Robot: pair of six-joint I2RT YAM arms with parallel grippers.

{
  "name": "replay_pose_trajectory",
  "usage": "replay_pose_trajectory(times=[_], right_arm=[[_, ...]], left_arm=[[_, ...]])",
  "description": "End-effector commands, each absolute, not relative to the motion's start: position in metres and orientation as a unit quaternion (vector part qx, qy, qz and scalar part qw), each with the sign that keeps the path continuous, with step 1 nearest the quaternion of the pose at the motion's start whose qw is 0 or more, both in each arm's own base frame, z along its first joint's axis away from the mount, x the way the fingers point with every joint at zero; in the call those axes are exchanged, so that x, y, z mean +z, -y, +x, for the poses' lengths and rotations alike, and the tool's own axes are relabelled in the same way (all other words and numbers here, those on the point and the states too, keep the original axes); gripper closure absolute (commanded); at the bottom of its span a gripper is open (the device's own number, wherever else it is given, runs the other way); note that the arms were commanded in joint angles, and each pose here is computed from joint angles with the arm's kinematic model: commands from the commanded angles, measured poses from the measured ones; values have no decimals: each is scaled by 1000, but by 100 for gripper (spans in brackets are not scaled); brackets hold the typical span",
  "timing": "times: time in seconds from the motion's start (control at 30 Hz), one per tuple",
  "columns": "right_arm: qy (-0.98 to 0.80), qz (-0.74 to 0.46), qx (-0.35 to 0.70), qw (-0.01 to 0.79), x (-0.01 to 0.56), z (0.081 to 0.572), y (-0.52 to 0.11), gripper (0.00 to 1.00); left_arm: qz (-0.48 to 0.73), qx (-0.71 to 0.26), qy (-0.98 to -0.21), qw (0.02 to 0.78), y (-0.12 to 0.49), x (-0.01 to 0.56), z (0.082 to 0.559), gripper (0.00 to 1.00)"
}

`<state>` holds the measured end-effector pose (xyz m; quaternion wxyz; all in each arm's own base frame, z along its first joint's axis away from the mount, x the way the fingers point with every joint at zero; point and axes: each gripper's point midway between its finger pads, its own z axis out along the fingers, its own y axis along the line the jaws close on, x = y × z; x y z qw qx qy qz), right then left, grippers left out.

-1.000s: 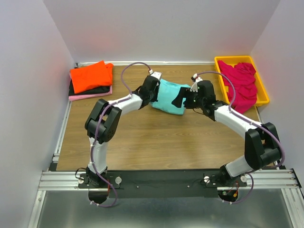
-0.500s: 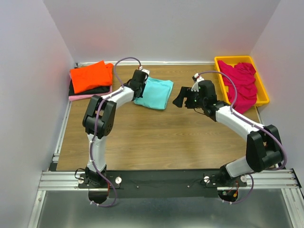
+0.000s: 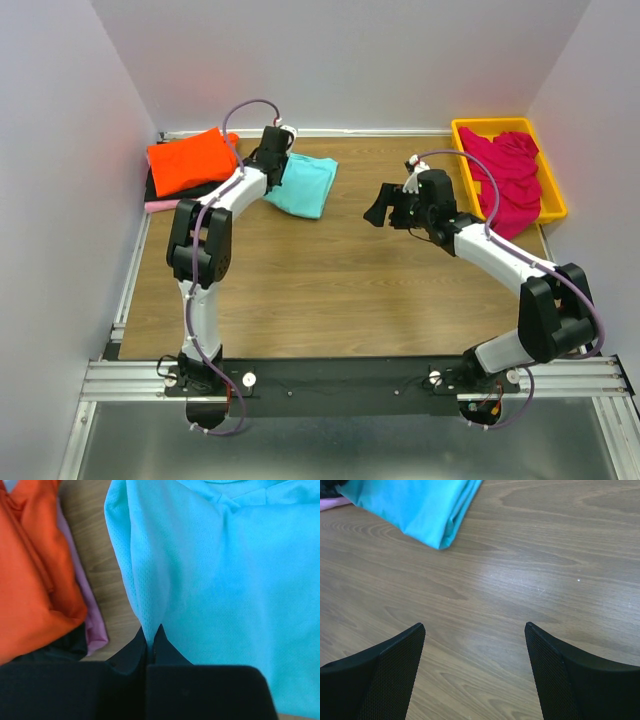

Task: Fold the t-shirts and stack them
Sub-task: Neatly place the folded tshirt to the corner

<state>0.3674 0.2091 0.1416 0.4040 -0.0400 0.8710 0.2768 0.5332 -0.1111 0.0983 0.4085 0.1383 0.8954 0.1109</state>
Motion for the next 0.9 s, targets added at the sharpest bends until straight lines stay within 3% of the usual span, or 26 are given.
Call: replay_pose_trajectory(times=[0.0,0.87], right_arm=[[-877,-41,264,400,135,363,-203,12],[-879,-36,262,397,131,360,-202,12]], left_arm=[[132,152,-888,413,83,116,546,100],[68,204,-863,457,-24,209,591,100]])
